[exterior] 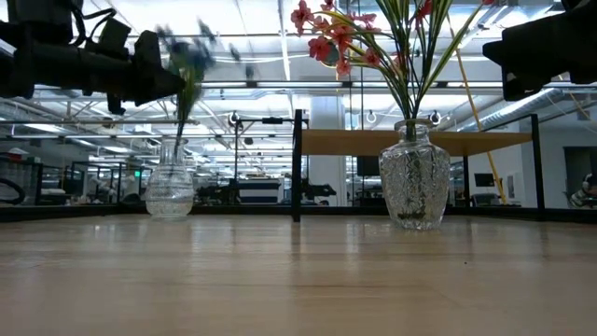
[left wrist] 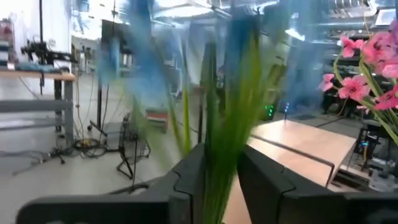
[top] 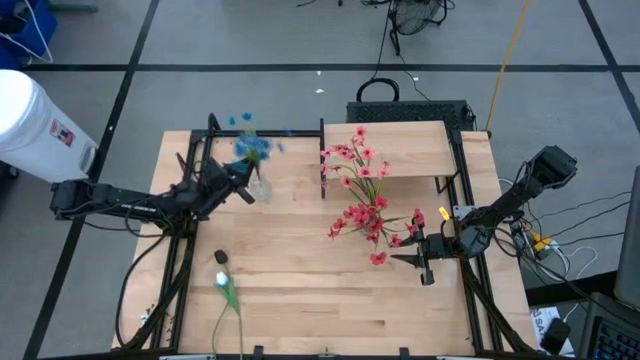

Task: Pick and place flowers into a vace then onto a shelf
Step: Put the blue flowers into the left transparent vase, then put the white flower into the left transparent vase

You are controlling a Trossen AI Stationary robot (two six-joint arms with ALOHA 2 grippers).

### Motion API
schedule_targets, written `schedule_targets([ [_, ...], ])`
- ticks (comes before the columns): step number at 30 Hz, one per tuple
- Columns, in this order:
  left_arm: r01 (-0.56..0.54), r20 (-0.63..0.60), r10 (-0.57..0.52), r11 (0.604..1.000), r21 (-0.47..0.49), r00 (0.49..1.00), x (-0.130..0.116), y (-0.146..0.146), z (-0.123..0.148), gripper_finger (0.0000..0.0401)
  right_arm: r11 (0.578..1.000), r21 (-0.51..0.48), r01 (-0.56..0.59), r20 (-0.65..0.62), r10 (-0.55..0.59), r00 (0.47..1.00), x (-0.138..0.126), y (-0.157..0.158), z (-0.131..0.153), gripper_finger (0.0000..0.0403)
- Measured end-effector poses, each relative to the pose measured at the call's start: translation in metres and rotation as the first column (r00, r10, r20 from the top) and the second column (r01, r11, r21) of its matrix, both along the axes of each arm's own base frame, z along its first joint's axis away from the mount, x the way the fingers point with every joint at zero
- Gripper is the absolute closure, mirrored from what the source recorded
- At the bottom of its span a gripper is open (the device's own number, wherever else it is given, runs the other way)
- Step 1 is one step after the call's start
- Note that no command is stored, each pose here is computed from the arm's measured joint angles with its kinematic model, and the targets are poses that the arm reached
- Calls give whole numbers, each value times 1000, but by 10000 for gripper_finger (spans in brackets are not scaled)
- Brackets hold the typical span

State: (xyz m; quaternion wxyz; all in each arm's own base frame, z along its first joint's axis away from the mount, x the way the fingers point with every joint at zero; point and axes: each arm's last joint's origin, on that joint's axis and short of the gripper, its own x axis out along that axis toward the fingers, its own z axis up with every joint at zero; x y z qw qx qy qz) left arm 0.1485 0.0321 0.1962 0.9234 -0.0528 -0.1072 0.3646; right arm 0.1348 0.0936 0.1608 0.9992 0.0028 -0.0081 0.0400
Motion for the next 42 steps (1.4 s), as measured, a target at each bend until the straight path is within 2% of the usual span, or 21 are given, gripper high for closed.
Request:
schedule_targets([
  [4, 30, -10, -31, 998, -49, 999, 1, -1, -5, 292, 1000, 0, 0, 0, 0, 1000, 0, 0, 0, 298],
  [6, 85, 19, -85, 995, -52, 996, 2, -3, -3, 290, 1000, 0, 0, 0, 0, 1000, 0, 0, 0, 298],
  [11, 282, 194, -283, 959, 33, 939, 1, -17, 15, 289, 1000, 0, 0, -1, 0, 1000, 0, 0, 0, 298],
  [14, 336, 291, -345, 938, 84, 892, -3, -24, 25, 289, 1000, 0, 0, 0, 0, 1000, 0, 0, 0, 298],
  [17, 313, 299, -334, 942, 118, 894, -5, -29, 29, 289, 1000, 10, 0, -2, 0, 1000, 0, 0, 0, 298],
  [21, 210, 259, -214, 977, 46, 942, -4, -30, 24, 288, 1000, 21, -2, -3, 2, 1000, 0, 0, 0, 298],
  [24, 162, 239, -159, 987, 7, 958, -5, -32, 21, 288, 1000, 21, -3, -3, 3, 1000, 0, 0, 0, 298],
  [26, 170, 269, -155, 985, -32, 951, -5, -34, 21, 288, 1000, 21, -3, -3, 3, 1000, 0, 0, 0, 298],
  [28, 221, 305, -193, 973, -61, 933, -5, -38, 21, 288, 1000, 21, -3, -3, 3, 1000, 0, 0, 0, 298],
  [31, 255, 277, -237, 966, -31, 931, -6, -45, 22, 288, 1000, 18, -4, -6, 4, 1000, 0, 0, -1, 298],
  [35, 122, 165, -124, 992, 19, 978, -11, -50, 23, 288, 1000, 17, -4, -15, 4, 1000, 0, 0, -2, 298],
  [37, 167, 179, -169, 986, 28, 969, -14, -55, 25, 288, 1000, 29, -4, -19, 4, 1000, 0, 0, -2, 298],
  [39, 274, 215, -271, 962, 15, 938, -15, -62, 25, 288, 999, 33, -4, -21, 5, 1000, 0, 0, -2, 298],
  [42, 410, 279, -376, 909, -72, 883, -17, -76, 23, 288, 999, 32, -4, -22, 4, 1000, 0, 0, -2, 298],
])
